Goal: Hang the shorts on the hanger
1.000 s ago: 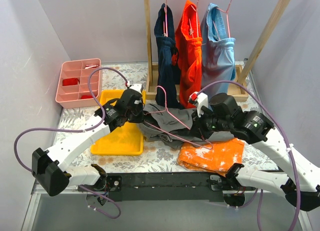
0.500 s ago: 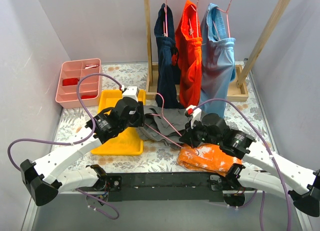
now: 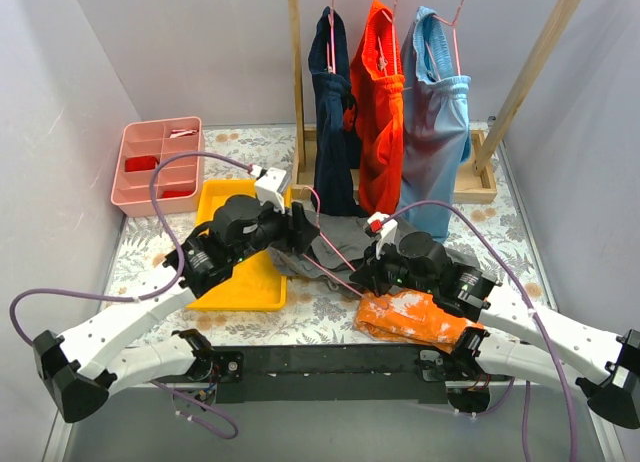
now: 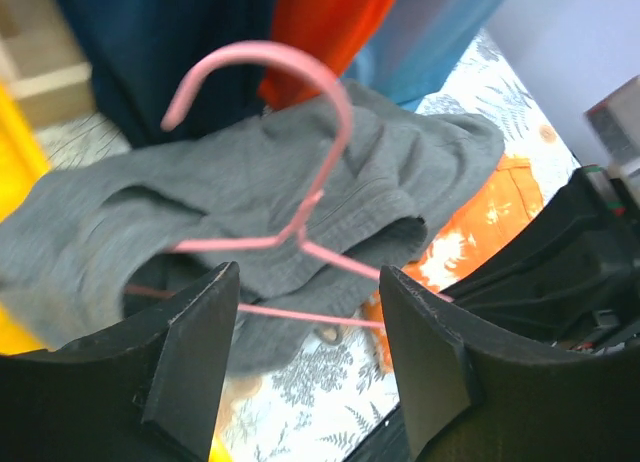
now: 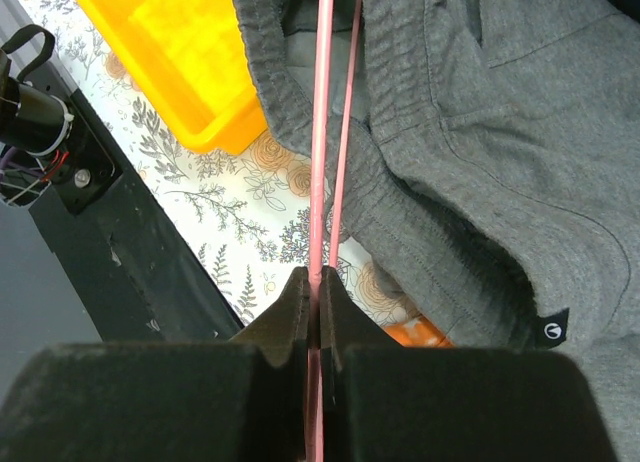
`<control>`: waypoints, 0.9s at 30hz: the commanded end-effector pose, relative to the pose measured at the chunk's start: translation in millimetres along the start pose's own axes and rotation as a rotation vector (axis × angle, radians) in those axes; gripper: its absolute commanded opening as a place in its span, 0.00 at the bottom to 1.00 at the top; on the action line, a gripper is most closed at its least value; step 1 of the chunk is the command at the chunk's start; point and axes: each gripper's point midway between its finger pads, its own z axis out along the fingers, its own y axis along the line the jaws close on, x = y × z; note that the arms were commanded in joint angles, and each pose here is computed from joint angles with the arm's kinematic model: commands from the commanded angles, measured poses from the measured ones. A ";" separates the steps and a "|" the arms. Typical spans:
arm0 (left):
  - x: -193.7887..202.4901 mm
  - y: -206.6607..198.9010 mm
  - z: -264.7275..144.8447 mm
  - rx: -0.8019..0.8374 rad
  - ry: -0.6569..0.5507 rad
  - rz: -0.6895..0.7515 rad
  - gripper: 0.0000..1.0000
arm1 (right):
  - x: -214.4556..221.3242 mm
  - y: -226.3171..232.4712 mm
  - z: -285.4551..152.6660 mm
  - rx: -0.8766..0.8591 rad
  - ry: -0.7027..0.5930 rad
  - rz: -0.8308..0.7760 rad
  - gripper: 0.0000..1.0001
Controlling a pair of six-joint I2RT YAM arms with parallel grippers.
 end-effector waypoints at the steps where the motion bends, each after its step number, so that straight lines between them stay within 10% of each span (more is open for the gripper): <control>1: -18.1 -23.1 23.0 0.103 -0.029 0.083 0.58 | -30.8 10.3 3.7 -0.029 -0.113 -0.023 0.01; 11: -18.8 -9.5 50.8 0.034 -0.054 0.132 0.58 | -31.1 10.9 3.6 -0.022 -0.110 -0.039 0.01; 24: 2.2 -6.9 70.6 0.047 -0.017 0.133 0.00 | -32.2 4.5 -4.6 0.014 -0.114 -0.077 0.01; 27: 1.8 2.2 68.1 0.001 -0.027 0.139 0.00 | -33.8 -5.7 -12.4 0.080 -0.101 -0.076 0.39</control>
